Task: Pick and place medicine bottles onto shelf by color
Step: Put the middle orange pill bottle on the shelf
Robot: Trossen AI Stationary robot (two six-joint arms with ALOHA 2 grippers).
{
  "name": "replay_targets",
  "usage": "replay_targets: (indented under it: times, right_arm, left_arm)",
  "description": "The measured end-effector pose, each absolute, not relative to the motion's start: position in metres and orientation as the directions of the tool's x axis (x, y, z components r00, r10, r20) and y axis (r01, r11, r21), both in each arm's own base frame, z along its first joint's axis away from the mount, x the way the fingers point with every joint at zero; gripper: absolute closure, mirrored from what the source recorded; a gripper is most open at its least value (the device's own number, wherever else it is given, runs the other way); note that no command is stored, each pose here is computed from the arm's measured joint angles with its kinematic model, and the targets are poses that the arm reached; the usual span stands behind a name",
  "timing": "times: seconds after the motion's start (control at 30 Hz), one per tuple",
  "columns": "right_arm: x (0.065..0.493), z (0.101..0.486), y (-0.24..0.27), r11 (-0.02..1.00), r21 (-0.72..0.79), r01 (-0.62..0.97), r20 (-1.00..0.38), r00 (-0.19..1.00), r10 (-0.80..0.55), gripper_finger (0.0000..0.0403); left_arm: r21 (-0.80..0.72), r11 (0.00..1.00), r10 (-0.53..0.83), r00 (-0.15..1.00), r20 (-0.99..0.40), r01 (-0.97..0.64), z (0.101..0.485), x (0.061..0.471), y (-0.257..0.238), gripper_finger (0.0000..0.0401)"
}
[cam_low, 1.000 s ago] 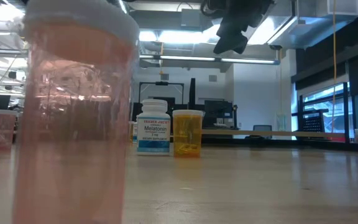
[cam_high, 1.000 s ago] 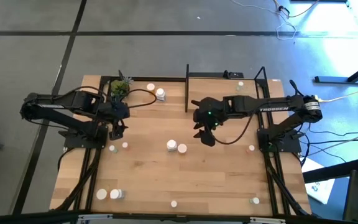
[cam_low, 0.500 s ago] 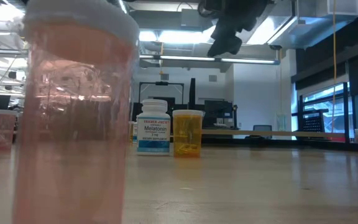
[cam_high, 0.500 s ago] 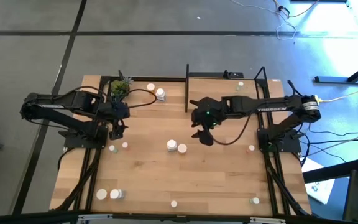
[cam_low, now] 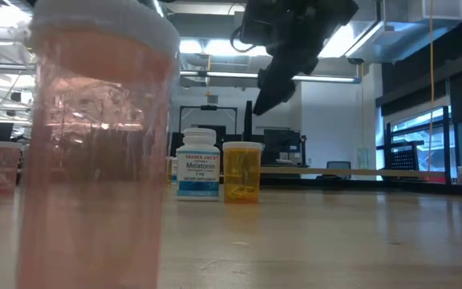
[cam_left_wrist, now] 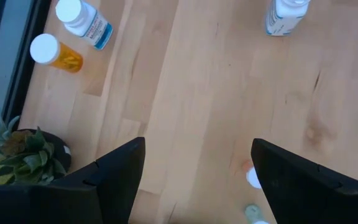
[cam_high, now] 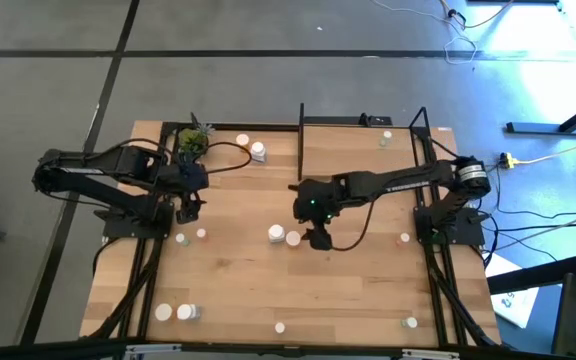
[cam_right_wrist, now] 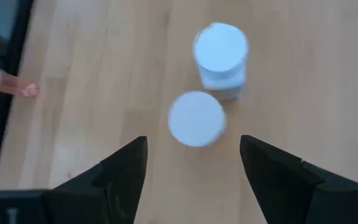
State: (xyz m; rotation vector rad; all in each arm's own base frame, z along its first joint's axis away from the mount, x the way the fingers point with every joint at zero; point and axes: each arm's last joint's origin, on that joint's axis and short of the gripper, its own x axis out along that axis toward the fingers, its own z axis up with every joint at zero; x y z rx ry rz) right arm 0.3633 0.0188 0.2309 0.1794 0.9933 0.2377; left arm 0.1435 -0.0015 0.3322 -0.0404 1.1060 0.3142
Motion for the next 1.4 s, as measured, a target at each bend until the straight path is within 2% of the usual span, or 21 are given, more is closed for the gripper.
replay_targets:
  times: [0.37, 0.5, 0.73, 1.4]
  right_arm:
    - [0.3662, 0.2275, 0.0238, 0.95, 0.299, -0.091, -0.798, 0.523, 0.301, 0.0144]
    - [0.3662, 0.2276, 0.0238, 0.95, 0.299, -0.09, -0.797, 0.523, 0.301, 0.0144]
    - [0.3662, 0.2276, 0.0238, 0.95, 0.3, -0.089, -0.798, 0.523, 0.301, 0.0144]
    - [0.3674, 0.2286, 0.0238, 0.944, 0.326, -0.05, -0.789, 0.535, 0.301, 0.0144]
  left_arm:
    - [0.149, 0.959, 0.239, 0.409, -0.881, -0.24, 0.3323, 0.1436, -0.0013, 0.0112]
    - [0.126, 0.979, 0.184, 0.42, -0.889, -0.163, 0.3324, 0.1445, -0.0029, 0.0112]
    - [-0.014, 0.999, 0.003, 0.429, -0.903, -0.038, 0.3323, 0.1456, -0.0082, 0.0112]
    - [-0.005, 0.999, 0.016, 0.43, -0.903, -0.047, 0.3323, 0.1456, -0.0078, 0.0112]
